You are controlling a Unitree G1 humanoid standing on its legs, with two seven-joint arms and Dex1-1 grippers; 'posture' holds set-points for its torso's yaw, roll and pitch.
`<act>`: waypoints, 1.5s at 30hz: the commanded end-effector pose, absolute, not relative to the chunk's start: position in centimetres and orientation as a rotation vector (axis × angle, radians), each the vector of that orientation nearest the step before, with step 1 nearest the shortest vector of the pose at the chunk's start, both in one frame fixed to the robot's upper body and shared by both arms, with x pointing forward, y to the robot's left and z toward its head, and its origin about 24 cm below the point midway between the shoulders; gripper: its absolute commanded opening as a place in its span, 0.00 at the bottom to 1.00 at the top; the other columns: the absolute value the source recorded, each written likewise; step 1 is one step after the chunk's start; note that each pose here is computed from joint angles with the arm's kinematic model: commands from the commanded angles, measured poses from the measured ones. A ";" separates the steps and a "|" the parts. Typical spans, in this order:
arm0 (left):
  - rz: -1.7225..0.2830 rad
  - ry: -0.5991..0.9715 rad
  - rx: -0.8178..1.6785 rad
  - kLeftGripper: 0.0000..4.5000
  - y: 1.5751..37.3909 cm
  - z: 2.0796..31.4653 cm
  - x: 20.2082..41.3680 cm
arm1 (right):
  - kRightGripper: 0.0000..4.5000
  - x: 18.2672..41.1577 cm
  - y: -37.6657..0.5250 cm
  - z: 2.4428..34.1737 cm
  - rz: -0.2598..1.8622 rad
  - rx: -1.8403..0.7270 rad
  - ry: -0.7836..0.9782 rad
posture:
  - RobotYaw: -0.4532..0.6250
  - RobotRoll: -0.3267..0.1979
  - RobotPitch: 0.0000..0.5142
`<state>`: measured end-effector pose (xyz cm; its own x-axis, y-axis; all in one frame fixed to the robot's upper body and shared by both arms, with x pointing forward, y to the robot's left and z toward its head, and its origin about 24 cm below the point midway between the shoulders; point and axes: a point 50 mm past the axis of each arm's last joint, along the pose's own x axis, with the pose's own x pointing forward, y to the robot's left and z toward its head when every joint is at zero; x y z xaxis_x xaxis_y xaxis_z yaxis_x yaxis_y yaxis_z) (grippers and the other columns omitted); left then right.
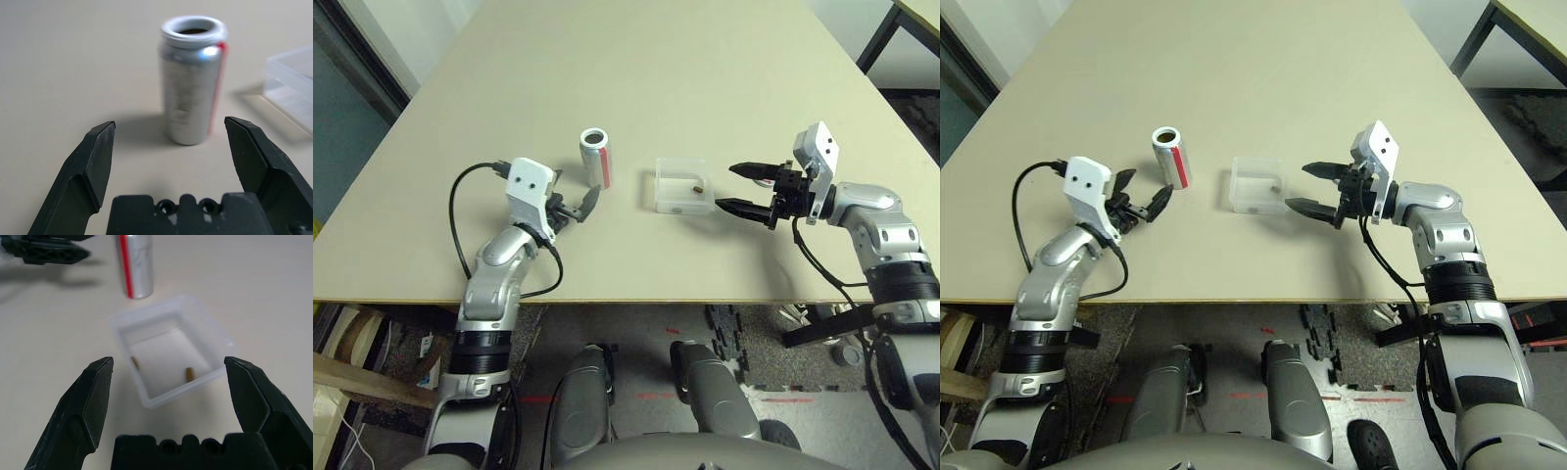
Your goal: Pour the medicine from the bottle into the box.
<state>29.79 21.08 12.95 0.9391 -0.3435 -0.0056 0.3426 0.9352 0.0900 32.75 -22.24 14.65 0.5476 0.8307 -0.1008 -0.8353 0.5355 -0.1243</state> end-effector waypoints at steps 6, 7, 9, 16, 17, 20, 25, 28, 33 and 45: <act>-0.200 -0.022 0.073 1.00 26.2 15.5 30.7 | 1.00 32.4 -24.6 15.8 0.788 -0.039 -0.074 | 0.27 0.62 0.32; -0.186 -0.021 0.070 1.00 26.8 15.8 31.0 | 1.00 32.4 -25.0 16.0 0.758 -0.023 -0.087 | 0.27 0.62 0.32; -0.155 -0.018 0.075 1.00 28.0 16.4 31.5 | 1.00 32.2 -26.0 16.2 0.689 -0.003 -0.104 | 0.26 0.62 0.32; -0.040 0.027 0.086 1.00 31.9 16.5 33.0 | 1.00 31.6 -29.0 16.0 0.465 0.024 -0.140 | 0.24 0.62 0.33; -0.031 0.032 0.091 1.00 32.3 16.4 33.1 | 1.00 31.6 -29.4 15.9 0.436 0.024 -0.145 | 0.24 0.62 0.33; -0.006 0.036 0.097 1.00 33.1 16.2 33.5 | 1.00 31.5 -30.5 15.8 0.352 0.021 -0.153 | 0.23 0.62 0.33; 0.024 0.042 0.099 1.00 33.8 16.0 34.1 | 1.00 31.3 -32.3 15.5 0.218 -0.003 -0.150 | 0.23 0.62 0.35; 0.030 0.046 0.104 1.00 34.0 15.8 34.3 | 1.00 31.4 -33.1 15.2 0.162 -0.009 -0.143 | 0.24 0.62 0.36; 0.048 0.055 0.109 1.00 34.5 15.5 34.4 | 1.00 31.6 -33.6 15.1 0.108 -0.008 -0.147 | 0.25 0.62 0.38; 0.070 0.075 0.116 1.00 35.3 15.2 34.3 | 1.00 31.8 -33.4 14.3 0.108 -0.002 -0.131 | 0.25 0.62 0.40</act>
